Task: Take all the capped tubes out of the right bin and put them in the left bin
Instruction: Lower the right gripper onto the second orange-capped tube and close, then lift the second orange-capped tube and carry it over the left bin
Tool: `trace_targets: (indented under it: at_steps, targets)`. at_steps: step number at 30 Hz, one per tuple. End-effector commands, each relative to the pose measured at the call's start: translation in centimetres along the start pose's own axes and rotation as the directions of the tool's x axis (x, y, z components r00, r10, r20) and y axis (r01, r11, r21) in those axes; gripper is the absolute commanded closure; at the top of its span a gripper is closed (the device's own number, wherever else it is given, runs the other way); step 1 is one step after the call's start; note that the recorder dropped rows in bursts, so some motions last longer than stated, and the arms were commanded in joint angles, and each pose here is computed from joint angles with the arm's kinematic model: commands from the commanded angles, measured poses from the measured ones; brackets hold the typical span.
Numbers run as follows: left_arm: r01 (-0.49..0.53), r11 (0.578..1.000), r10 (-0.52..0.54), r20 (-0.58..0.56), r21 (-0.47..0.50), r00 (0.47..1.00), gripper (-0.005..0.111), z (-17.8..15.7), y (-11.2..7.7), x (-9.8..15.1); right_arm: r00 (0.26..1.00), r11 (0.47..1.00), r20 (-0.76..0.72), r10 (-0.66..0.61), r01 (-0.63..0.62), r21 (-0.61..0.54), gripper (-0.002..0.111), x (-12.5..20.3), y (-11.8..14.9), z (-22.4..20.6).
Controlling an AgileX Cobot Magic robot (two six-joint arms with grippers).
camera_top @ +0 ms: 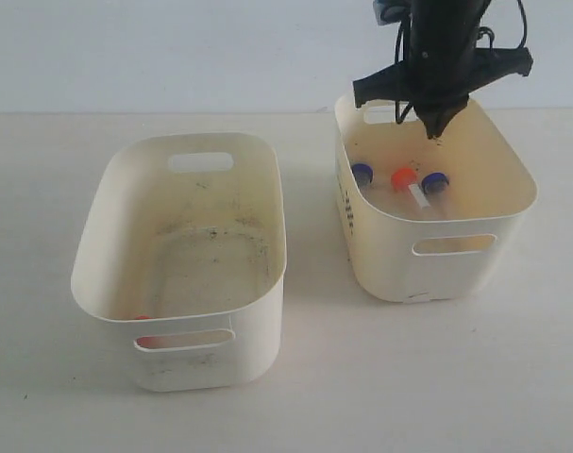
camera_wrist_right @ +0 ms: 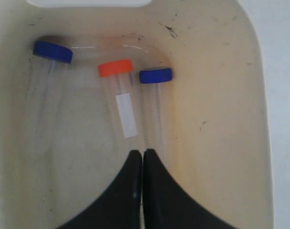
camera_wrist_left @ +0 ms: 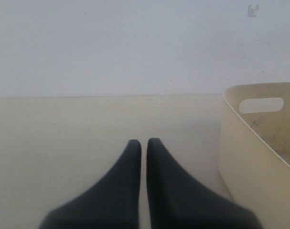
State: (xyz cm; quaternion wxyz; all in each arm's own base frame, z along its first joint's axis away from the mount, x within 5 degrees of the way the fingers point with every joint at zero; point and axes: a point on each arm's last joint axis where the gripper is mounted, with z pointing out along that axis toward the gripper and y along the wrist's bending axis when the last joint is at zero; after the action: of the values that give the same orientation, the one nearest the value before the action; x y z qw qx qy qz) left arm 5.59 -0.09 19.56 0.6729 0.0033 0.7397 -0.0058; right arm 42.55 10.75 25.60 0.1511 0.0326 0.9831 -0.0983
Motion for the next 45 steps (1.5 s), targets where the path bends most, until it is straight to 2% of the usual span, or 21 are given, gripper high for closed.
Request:
trace_targets:
  at_steps: [1,5,8,18,24,45]
  targets:
    - [0.006,1.000,-0.006,0.010,0.001,1.000,0.103,0.0,0.0,-0.2,0.999,1.000,-0.035,-0.006,0.006,0.016,0.099,0.0,0.2,1.8]
    - [0.006,1.000,-0.006,0.010,0.001,1.000,0.103,0.0,0.0,-0.2,0.997,0.999,-0.066,-0.044,0.045,0.022,0.069,0.1,0.6,3.2]
    - [0.006,1.000,-0.006,0.010,0.001,1.000,0.103,0.0,0.0,-0.2,0.993,0.997,-0.087,-0.075,0.077,0.021,0.057,0.3,0.9,4.0]
    - [0.006,1.000,-0.006,0.010,0.001,1.000,0.103,0.0,0.0,-0.2,0.983,0.992,-0.141,-0.121,0.125,0.024,0.057,0.6,1.6,6.5]
    - [0.006,1.000,-0.006,0.010,0.001,1.000,0.103,0.0,0.0,-0.2,0.981,0.991,-0.140,-0.135,0.133,-0.022,0.057,0.7,2.2,7.3]
    - [0.006,1.000,-0.006,0.010,0.001,1.000,0.103,0.0,0.0,-0.2,0.949,0.982,-0.257,-0.184,0.188,-0.009,0.057,2.0,3.4,12.4]
